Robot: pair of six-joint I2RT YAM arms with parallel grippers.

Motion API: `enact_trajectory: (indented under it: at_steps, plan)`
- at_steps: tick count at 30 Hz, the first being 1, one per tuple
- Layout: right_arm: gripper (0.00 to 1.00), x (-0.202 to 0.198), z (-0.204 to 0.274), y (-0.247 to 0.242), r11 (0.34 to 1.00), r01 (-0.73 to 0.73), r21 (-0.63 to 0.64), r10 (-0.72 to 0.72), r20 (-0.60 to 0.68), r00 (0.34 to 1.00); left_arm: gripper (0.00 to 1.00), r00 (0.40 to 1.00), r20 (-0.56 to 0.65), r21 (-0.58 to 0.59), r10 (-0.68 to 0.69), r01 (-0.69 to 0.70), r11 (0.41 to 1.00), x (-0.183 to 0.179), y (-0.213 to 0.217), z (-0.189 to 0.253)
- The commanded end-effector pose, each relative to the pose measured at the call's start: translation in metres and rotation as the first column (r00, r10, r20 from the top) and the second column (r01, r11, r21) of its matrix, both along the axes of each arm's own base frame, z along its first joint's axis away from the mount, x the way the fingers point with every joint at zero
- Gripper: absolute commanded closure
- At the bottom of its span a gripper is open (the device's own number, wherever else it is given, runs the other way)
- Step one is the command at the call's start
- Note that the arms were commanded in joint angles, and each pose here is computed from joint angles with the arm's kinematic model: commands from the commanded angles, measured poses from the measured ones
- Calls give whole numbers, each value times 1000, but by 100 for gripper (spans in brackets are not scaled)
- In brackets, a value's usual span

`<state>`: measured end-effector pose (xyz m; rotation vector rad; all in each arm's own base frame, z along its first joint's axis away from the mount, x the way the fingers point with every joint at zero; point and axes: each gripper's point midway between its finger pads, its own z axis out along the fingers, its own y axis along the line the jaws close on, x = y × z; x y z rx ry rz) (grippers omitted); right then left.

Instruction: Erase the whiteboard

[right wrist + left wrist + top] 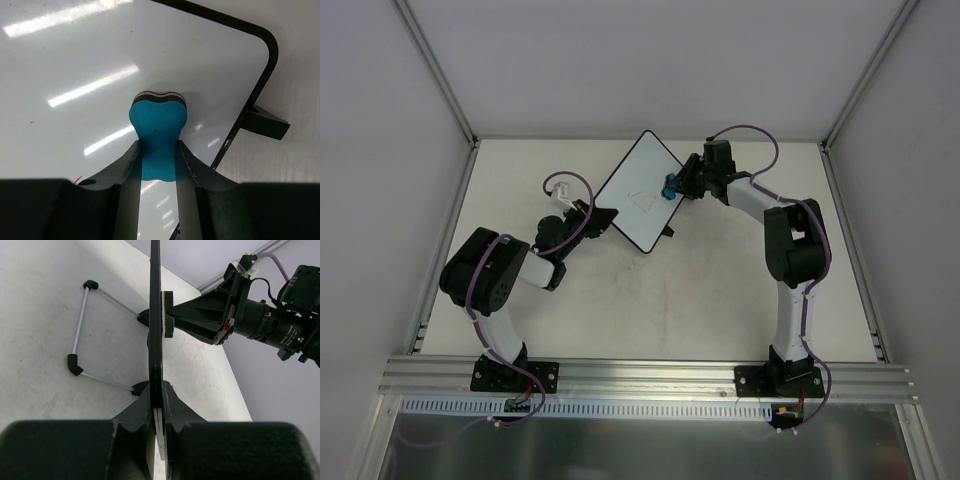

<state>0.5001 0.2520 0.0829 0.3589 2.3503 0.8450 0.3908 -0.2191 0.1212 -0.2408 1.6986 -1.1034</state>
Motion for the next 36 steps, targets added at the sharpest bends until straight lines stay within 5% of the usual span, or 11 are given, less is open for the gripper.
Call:
enact_trajectory:
  at_steps: [1,9,21,36]
  plan:
    - [100,-26,-39,5,999,-31,-42,27,-108,994,100,958,284,8,-28,27,1000,-3,-3,53]
    - [100,-49,-1,56,965,-228,-129,237,55,970,100,958,285,7,-34,33,999,-1,-5,53]
    - [100,-95,35,127,834,-493,-250,545,228,807,100,956,291,14,-43,41,999,-1,-6,56]
    - [100,-121,44,157,742,-559,-371,661,265,702,100,956,290,16,-52,50,999,-2,-8,58]
